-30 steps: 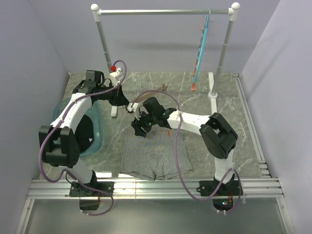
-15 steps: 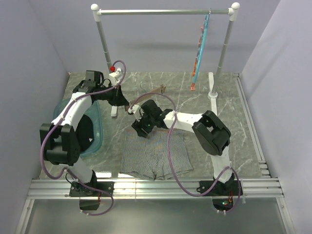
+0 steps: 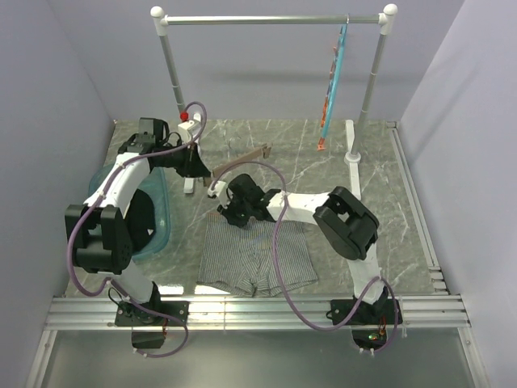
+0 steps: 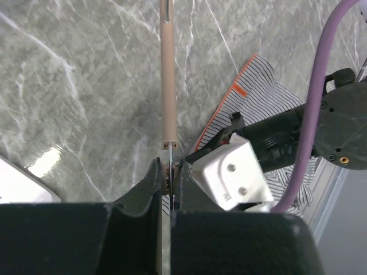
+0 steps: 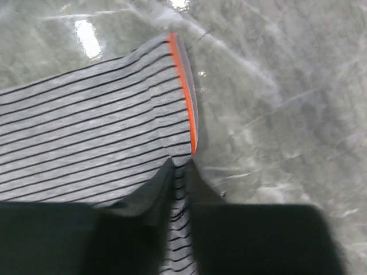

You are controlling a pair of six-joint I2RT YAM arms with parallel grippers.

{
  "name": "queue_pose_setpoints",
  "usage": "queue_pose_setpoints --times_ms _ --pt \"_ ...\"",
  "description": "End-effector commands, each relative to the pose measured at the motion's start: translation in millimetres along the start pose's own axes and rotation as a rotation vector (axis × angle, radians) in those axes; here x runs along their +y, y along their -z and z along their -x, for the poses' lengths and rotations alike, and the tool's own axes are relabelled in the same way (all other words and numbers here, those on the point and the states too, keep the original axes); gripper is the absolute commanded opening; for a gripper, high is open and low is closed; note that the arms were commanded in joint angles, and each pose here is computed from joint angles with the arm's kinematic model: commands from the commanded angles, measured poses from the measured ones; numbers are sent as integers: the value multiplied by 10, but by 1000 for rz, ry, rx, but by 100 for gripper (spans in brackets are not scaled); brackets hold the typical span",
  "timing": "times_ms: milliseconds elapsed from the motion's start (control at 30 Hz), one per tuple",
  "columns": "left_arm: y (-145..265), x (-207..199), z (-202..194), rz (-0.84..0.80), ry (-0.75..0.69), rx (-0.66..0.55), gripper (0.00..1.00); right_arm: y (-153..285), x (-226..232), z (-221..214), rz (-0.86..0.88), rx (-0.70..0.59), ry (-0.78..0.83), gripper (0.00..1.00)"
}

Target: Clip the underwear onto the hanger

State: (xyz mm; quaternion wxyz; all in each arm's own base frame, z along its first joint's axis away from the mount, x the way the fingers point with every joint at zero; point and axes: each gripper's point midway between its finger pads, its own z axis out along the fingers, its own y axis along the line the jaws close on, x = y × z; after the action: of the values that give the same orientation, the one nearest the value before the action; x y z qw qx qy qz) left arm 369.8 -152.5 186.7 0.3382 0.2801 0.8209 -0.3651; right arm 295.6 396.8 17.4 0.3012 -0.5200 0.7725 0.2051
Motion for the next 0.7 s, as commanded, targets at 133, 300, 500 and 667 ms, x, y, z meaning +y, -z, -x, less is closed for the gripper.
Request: queue_pose_setpoints --times_ms 133,300,500,667 --pt "5 -139 -257 -83 -28 54 0 103 87 -129 -10 -48 108 0" --pt "-42 -132 -450 -119 -26 96 0 219 78 65 -47 -127 205 0" --pt "-137 -105 -556 -169 -15 121 0 289 169 40 -103 -191 362 0" --pt "-216 -65 -618 -199 -21 125 0 337 199 68 -178 -267 456 0"
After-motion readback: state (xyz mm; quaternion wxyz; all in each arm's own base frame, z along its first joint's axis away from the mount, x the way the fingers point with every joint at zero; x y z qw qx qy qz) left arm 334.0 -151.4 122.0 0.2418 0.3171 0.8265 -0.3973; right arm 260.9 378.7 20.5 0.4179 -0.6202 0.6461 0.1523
